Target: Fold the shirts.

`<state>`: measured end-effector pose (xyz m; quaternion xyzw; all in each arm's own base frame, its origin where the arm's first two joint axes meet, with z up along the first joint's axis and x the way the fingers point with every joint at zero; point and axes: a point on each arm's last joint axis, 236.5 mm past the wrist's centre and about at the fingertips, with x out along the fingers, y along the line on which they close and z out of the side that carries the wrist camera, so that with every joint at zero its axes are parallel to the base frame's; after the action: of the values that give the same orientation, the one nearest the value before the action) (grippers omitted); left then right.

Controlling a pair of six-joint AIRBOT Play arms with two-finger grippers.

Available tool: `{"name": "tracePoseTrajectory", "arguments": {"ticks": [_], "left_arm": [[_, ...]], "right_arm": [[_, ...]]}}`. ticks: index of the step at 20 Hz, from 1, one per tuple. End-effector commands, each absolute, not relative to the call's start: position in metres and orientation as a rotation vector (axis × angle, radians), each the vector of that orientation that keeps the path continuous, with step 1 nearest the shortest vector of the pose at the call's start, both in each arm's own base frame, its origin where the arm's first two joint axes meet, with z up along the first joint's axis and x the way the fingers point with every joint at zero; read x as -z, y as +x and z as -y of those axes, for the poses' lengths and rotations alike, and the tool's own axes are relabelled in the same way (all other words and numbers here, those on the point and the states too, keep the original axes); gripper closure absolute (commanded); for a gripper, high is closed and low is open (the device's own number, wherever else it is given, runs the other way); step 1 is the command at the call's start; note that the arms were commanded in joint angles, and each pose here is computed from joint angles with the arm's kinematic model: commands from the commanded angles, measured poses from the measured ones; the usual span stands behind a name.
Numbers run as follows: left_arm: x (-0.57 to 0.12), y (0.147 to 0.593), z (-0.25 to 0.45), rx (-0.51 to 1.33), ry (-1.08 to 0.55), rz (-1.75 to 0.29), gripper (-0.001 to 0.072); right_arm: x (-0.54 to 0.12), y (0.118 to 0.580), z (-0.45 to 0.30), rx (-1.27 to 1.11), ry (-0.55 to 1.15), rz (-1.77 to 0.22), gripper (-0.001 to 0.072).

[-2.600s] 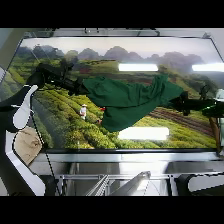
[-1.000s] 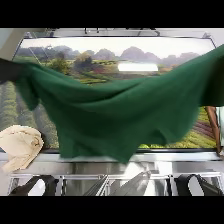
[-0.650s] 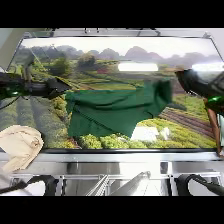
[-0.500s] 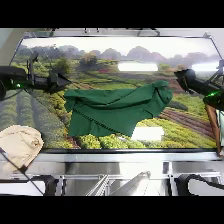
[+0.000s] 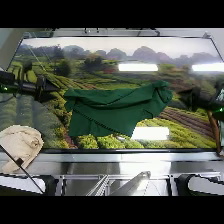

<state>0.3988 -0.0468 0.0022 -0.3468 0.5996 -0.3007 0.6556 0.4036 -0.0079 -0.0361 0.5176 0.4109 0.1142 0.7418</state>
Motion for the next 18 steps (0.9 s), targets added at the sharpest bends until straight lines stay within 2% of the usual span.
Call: {"name": "tracePoseTrajectory", "arguments": {"ticks": [1,9,12,16,18], "left_arm": [[0.024,0.357,0.058,0.703,-0.895,-1.492,-0.0003],[0.026,0.335,0.066,0.681,-0.893,-1.487,-0.0002],[0.041,0.319,0.054,0.614,-0.788,-1.535,-0.0003],[0.050,0.320,0.044,0.523,-0.725,-1.491,-0.0003],[0.059,0.323,0.043,0.490,-0.724,-1.478,-0.0003]], "right_arm": [[0.086,0.350,-0.017,-0.212,1.177,-1.075,0.0355],[0.116,0.345,-0.084,-0.178,1.055,-1.210,0.0354],[0.123,0.350,-0.093,-0.147,1.007,-1.203,0.0354],[0.111,0.369,-0.097,-0.147,1.070,-1.119,0.0358],[0.105,0.377,-0.099,-0.152,1.109,-1.084,0.0522]]}}
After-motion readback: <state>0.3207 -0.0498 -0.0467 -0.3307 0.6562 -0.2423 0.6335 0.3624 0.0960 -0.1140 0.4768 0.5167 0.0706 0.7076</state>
